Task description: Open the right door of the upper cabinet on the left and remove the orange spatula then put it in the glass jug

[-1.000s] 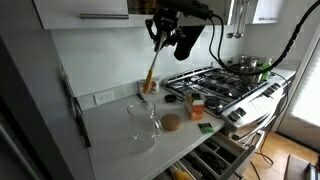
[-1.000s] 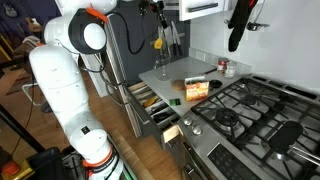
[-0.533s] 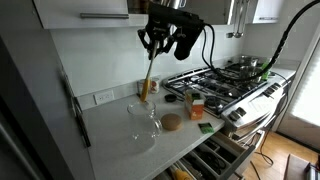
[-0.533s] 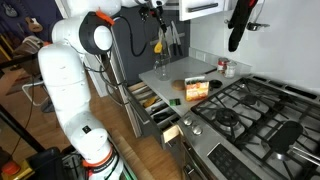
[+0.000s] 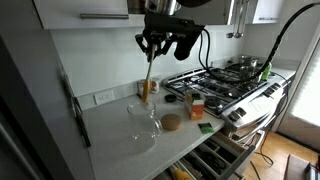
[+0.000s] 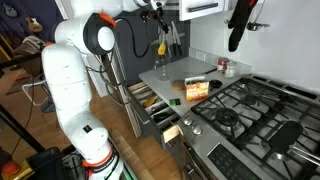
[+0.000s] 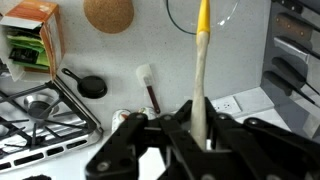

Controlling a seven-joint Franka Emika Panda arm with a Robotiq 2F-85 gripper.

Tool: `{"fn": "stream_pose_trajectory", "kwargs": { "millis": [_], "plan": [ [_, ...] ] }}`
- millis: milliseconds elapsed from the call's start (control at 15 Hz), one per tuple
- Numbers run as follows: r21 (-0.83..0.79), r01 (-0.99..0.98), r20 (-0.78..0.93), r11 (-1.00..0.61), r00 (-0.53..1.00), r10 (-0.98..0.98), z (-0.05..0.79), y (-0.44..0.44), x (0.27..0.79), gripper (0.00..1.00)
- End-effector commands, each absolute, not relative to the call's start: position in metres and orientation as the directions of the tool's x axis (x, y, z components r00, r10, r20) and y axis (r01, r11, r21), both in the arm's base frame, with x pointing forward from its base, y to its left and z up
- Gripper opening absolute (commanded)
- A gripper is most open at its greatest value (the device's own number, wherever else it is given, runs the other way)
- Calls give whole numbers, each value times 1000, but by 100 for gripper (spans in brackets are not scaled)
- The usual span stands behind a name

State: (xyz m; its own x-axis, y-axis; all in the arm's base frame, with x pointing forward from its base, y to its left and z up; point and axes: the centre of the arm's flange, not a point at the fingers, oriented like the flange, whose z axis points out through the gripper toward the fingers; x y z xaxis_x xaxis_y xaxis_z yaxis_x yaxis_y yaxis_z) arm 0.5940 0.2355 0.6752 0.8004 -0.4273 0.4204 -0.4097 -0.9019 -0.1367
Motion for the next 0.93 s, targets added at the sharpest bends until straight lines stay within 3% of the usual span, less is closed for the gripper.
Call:
{"fn": "stream_pose_trajectory", "kwargs": {
  "millis": [0,200,267,333,867],
  "plan": [
    [-144,-418,456,-897,777,-435,673,246,604,3],
    [-144,-413,456,-899,779,-430,668,249,608,3],
    [-142,-418,457,-897,777,-434,667,249,609,24],
    [-140,-414,455,-899,780,-430,667,249,609,37],
    [-190,-401,461,-896,769,-442,687,247,604,95]
  ]
}}
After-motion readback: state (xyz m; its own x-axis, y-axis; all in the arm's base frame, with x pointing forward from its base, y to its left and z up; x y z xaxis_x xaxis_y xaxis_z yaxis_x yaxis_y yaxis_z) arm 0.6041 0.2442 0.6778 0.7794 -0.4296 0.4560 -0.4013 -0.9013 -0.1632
